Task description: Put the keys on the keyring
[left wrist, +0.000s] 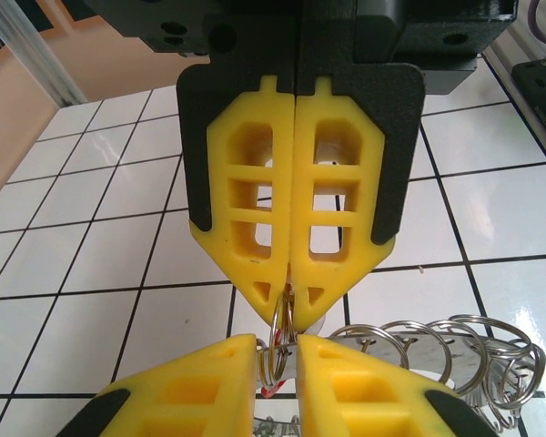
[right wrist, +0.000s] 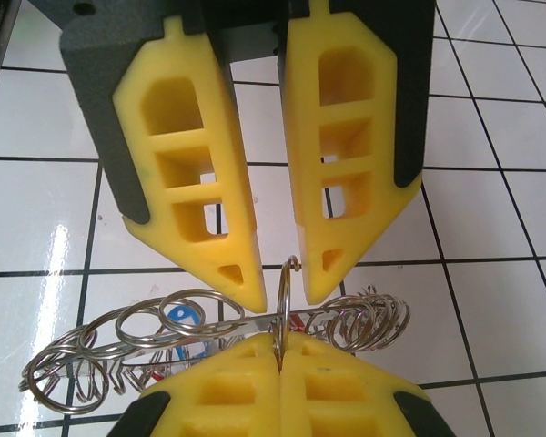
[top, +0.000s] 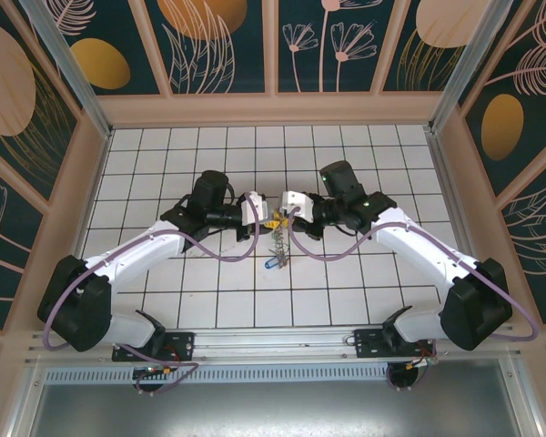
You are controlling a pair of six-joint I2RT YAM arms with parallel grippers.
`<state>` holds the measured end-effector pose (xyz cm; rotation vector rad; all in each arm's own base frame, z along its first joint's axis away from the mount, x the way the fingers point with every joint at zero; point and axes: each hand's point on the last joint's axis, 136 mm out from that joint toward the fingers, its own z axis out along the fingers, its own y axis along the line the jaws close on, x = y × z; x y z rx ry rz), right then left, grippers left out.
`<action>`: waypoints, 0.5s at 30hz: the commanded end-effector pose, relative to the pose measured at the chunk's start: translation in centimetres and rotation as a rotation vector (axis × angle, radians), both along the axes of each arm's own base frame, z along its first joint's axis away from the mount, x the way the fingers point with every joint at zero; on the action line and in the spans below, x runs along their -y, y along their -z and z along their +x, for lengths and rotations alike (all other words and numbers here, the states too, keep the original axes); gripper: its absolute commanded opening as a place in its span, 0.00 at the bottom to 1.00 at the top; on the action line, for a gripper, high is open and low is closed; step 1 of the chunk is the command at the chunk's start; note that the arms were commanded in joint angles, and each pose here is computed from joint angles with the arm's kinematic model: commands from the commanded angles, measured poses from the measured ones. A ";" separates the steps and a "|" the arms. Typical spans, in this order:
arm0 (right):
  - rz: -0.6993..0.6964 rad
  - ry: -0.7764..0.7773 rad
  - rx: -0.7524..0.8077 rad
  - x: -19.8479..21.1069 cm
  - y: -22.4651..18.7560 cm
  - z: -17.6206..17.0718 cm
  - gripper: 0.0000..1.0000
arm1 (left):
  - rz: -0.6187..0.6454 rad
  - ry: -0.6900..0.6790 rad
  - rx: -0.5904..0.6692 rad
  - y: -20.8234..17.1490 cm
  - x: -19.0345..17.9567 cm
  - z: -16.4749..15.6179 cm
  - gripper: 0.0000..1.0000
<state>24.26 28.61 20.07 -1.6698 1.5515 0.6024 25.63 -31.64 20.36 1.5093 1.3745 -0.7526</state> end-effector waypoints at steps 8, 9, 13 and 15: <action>0.069 0.003 0.061 -0.5 -2.8 0.1 0.00 | -0.022 0.024 -0.024 -0.6 0.6 0.1 0.14; 0.075 0.003 0.063 -0.5 -2.9 0.1 0.00 | -0.020 0.024 -0.029 -0.4 0.6 0.0 0.13; 0.088 0.000 0.071 -0.6 -3.2 0.1 0.00 | -0.009 0.016 -0.038 0.0 0.6 0.2 0.17; 0.090 -0.001 0.073 -0.7 -3.3 0.1 0.00 | -0.010 0.014 -0.036 0.0 0.6 0.3 0.15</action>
